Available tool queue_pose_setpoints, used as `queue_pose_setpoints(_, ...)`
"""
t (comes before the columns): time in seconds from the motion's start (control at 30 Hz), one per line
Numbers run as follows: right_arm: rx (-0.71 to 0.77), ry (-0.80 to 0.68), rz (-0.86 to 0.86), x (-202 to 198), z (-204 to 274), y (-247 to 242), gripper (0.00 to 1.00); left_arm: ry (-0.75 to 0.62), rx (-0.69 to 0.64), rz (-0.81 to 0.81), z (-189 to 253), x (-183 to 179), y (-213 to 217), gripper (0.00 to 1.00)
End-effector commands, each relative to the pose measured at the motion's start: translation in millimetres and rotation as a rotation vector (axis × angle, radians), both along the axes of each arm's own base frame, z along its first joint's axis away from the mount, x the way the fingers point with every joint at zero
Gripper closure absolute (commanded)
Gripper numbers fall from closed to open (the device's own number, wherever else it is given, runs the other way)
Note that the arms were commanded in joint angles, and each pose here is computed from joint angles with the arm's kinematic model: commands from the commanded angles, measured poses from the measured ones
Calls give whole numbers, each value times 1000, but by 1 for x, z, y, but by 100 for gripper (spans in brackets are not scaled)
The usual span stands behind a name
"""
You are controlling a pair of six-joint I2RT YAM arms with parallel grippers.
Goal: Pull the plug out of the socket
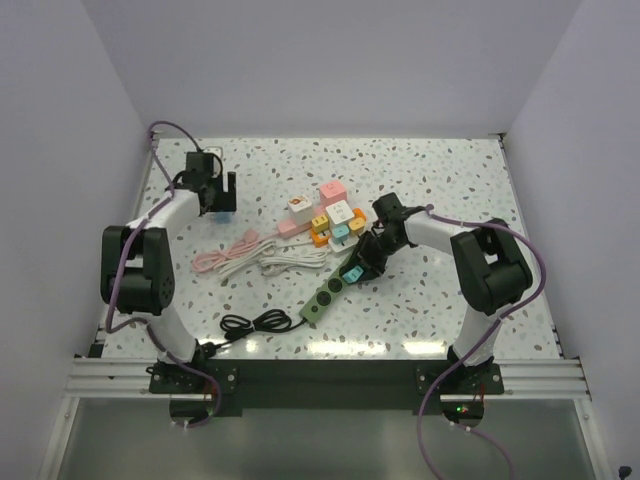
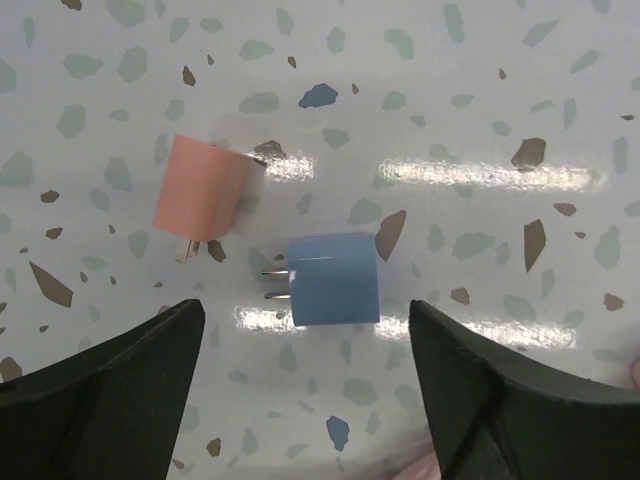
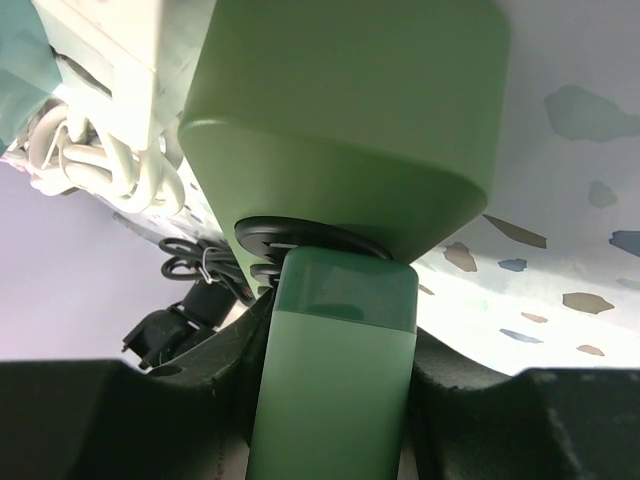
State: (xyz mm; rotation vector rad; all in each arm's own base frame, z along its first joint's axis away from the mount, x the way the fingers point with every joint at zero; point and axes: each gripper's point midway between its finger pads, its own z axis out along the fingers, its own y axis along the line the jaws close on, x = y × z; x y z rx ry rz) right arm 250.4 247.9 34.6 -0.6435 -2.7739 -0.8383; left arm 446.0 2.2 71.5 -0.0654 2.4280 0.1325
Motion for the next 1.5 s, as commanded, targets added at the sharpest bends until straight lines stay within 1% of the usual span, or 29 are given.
queue_pose_setpoints(0.0, -223, -102, 20, 14, -39, -27, 100, -142, -28, -57, 50, 0, -21, 9)
queue_pose_setpoints(0.03, -219, -99, 17, 14, -38, -26, 98, -142, -28, -69, 54, -5, -27, 8)
queue_pose_setpoints(0.07, -207, -103, 19, 15, -35, -24, 93, -148, -37, -79, 63, -12, -34, 7)
queue_pose_setpoints(0.1, -197, -112, 15, 17, -33, -22, 75, -138, -41, -120, 63, -20, -51, 3)
queue_pose_setpoints(0.17, -163, -127, 15, 18, -23, -17, 59, -161, -45, -153, 78, -33, -70, 1)
queue_pose_setpoints(0.2, -155, -132, 12, 19, -19, -16, 46, -160, -63, -200, 79, -42, -91, 0)
queue_pose_setpoints(0.27, -132, -145, 6, 20, -7, -13, 35, -180, -92, -249, 92, -56, -117, 0)
queue_pose_setpoints(0.3, -130, -149, 3, 21, -2, -13, 26, -182, -106, -265, 96, -60, -125, 0)
queue_pose_setpoints(0.33, -127, -148, -2, 21, 1, -13, 21, -189, -122, -282, 100, -64, -133, 0)
queue_pose_setpoints(0.37, -127, -145, -5, 20, 4, -13, 19, -199, -137, -324, 107, -72, -151, 0)
queue_pose_setpoints(0.43, -125, -155, -31, 24, 12, -15, 17, -189, -140, -368, 109, -81, -166, 0)
queue_pose_setpoints(0.47, -123, -151, -47, 24, 15, -17, 17, -185, -164, -429, 112, -88, -186, 0)
queue_pose_setpoints(0.53, -119, -154, -104, 31, 22, -27, 17, -179, -174, -493, 113, -98, -205, 0)
queue_pose_setpoints(0.57, -114, -157, -130, 35, 24, -31, 17, -175, -191, -567, 116, -108, -224, 0)
queue_pose_setpoints(0.63, -79, -179, -205, 44, 37, -44, 17, -162, -219, -636, 117, -117, -242, 0)
queue_pose_setpoints(0.77, -78, -187, -273, 54, 51, -71, 17, -106, -227, -809, 114, -145, -292, 0)
queue_pose_setpoints(0.8, -82, -189, -277, 56, 54, -75, 17, -92, -226, -839, 112, -150, -301, 0)
queue_pose_setpoints(0.83, -94, -186, -285, 58, 53, -84, 17, -55, -201, -856, 100, -152, -307, 0)
queue_pose_setpoints(0.97, -107, -177, -305, 57, 52, -98, 18, -10, -144, -903, 85, -161, -335, 0)
queue_pose_setpoints(1.07, -112, -200, -298, 54, 53, -102, 25, 22, -125, -942, 74, -172, -353, 3)
queue_pose_setpoints(1.1, -120, -219, -299, 51, 55, -104, 33, 30, -120, -953, 71, -175, -357, 4)
queue_pose_setpoints(1.13, -129, -229, -297, 49, 55, -108, 39, 71, -101, -966, 59, -181, -359, 7)
queue_pose_setpoints(1.17, -143, -242, -299, 46, 55, -111, 46, 80, -93, -969, 56, -183, -361, 14)
queue_pose_setpoints(1.2, -158, -270, -306, 42, 57, -117, 54, 88, -67, -955, 50, -181, -358, 16)
queue_pose_setpoints(1.23, -149, -297, -301, 40, 59, -118, 71, 98, -55, -949, 44, -182, -357, 17)
queue_pose_setpoints(1.3, -102, -366, -299, 35, 63, -116, 100, 117, -31, -937, 32, -183, -354, 19)
queue_pose_setpoints(1.37, 7, -412, -283, 29, 60, -103, 100, 121, -34, -942, 25, -183, -354, 21)
queue_pose_setpoints(1.43, 108, -442, -281, 20, 69, -91, 100, 118, -37, -951, 20, -183, -356, 23)
queue_pose_setpoints(1.47, 171, -527, -271, 28, 80, -85, 100, 125, -33, -955, 16, -184, -355, 27)
